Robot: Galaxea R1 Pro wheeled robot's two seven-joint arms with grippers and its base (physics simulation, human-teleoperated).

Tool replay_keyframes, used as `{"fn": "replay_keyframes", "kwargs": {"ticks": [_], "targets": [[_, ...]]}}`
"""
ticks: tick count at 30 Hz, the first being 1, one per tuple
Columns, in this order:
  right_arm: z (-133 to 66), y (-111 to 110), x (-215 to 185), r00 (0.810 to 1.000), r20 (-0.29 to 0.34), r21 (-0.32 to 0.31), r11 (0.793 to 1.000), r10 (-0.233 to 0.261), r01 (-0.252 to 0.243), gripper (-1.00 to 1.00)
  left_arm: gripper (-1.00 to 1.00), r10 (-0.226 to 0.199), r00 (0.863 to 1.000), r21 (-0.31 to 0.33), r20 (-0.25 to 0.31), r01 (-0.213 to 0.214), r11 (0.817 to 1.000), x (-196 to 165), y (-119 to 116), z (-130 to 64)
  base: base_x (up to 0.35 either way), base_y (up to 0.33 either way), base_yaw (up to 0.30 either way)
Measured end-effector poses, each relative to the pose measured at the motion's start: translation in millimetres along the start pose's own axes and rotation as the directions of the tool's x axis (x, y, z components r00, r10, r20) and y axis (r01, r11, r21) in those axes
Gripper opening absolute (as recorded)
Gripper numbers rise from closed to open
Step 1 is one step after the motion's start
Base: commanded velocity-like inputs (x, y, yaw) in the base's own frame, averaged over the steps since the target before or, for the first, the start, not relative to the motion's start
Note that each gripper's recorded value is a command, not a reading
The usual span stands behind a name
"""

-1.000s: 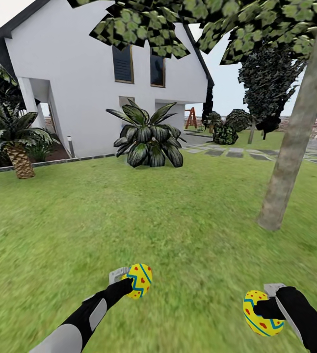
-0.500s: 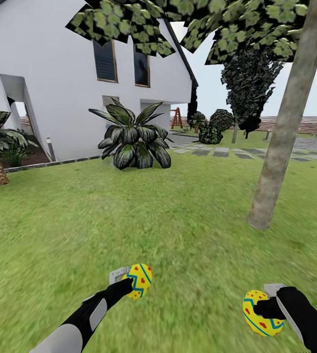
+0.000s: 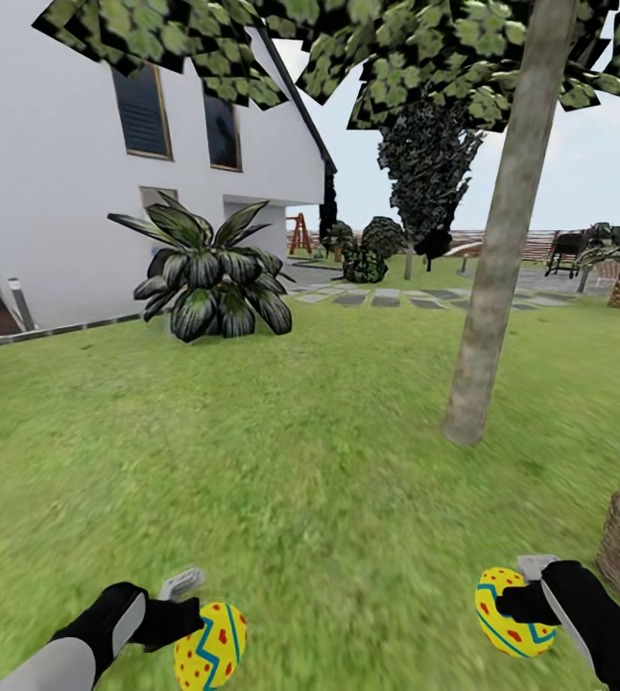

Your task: Take the three Easter eggs out of the wicker basket on the lawn in the garden, then place them on the lawn next to a single tree (choose any tree) so that all three eggs are next to the same tree and none are left in the basket.

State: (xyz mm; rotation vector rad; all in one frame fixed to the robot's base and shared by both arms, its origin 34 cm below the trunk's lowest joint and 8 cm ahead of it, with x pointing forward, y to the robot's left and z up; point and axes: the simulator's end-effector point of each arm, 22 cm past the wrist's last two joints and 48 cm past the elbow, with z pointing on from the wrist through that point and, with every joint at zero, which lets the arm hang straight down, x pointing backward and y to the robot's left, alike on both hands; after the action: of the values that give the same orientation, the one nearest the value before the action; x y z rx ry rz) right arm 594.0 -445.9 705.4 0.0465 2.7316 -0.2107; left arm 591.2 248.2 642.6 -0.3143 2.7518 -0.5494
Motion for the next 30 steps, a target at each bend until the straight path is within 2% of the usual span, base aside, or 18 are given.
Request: {"fn": "replay_keyframes", "kwargs": {"ticks": [5, 6, 8, 12, 14, 15, 16, 17, 20, 24, 30], "targets": [[2.3, 8.3, 2.8, 1.000, -0.008, -0.006, 1.000, -0.005, 0.004, -1.00, -1.00, 0.003, 1.000, 0.008, -0.021, -0.003, 1.000, 9.8, -15.9, 7.9, 0.328, -0.109, -0.273], [2.5, 9.2, 3.1, 1.000, -0.008, -0.006, 1.000, -0.005, 0.005, -1.00, -1.00, 0.022, 0.999, 0.001, -0.029, -0.022, 1.000, 12.9, -19.7, 10.3, 0.328, -0.132, -0.270], [2.7, 9.4, 3.3, 1.000, -0.009, -0.006, 1.000, -0.006, 0.006, -1.00, -1.00, 0.087, 0.995, -0.051, -0.051, -0.089, 0.995, 17.0, -10.0, 10.6, 0.328, -0.139, -0.266], [6.9, 11.1, 12.2, 1.000, -0.031, -0.007, 1.000, -0.007, 0.006, -1.00, -1.00, 0.114, 0.992, -0.083, -0.058, -0.119, 0.989, 16.4, -0.6, 8.9, 0.328, -0.150, -0.216], [8.6, 11.4, 16.0, 0.999, -0.040, -0.007, 1.000, -0.007, 0.007, -1.00, -1.00, 0.118, 0.991, -0.141, -0.056, -0.125, 0.982, 13.5, 12.1, 7.1, 0.328, -0.153, -0.173], [8.8, 10.9, 16.6, 0.999, -0.041, -0.006, 1.000, -0.007, 0.006, -1.00, -1.00, 0.119, 0.992, -0.209, -0.049, -0.126, 0.970, 10.1, 26.2, 4.6, 0.328, -0.153, -0.168], [8.8, 10.7, 16.9, 0.999, -0.042, -0.006, 1.000, -0.006, 0.006, -1.00, -1.00, 0.117, 0.992, -0.251, -0.044, -0.125, 0.960, 8.3, 33.9, 3.0, 0.328, -0.153, -0.165], [8.9, 10.6, 17.0, 0.999, -0.042, -0.005, 1.000, -0.007, 0.006, -1.00, -1.00, 0.117, 0.992, -0.262, -0.043, -0.124, 0.957, 8.1, 35.0, 3.0, 0.327, -0.152, -0.161], [9.1, 10.5, 17.5, 0.999, -0.044, -0.004, 1.000, -0.008, 0.007, -1.00, -1.00, 0.117, 0.992, -0.259, -0.045, -0.125, 0.958, 10.0, 28.6, 5.6, 0.328, -0.144, -0.137], [9.1, 11.2, 17.4, 0.999, -0.043, -0.007, 1.000, -0.008, 0.007, -1.00, -1.00, 0.116, 0.992, -0.190, -0.052, -0.124, 0.974, 11.9, 14.2, 8.0, 0.328, -0.124, -0.072], [9.2, 11.3, 17.6, 0.999, -0.044, -0.007, 1.000, -0.008, 0.007, -1.00, -1.00, 0.121, 0.992, -0.189, -0.030, -0.124, 0.974, 4.5, 14.5, 6.2, 0.330, -0.041, -0.003]]}}
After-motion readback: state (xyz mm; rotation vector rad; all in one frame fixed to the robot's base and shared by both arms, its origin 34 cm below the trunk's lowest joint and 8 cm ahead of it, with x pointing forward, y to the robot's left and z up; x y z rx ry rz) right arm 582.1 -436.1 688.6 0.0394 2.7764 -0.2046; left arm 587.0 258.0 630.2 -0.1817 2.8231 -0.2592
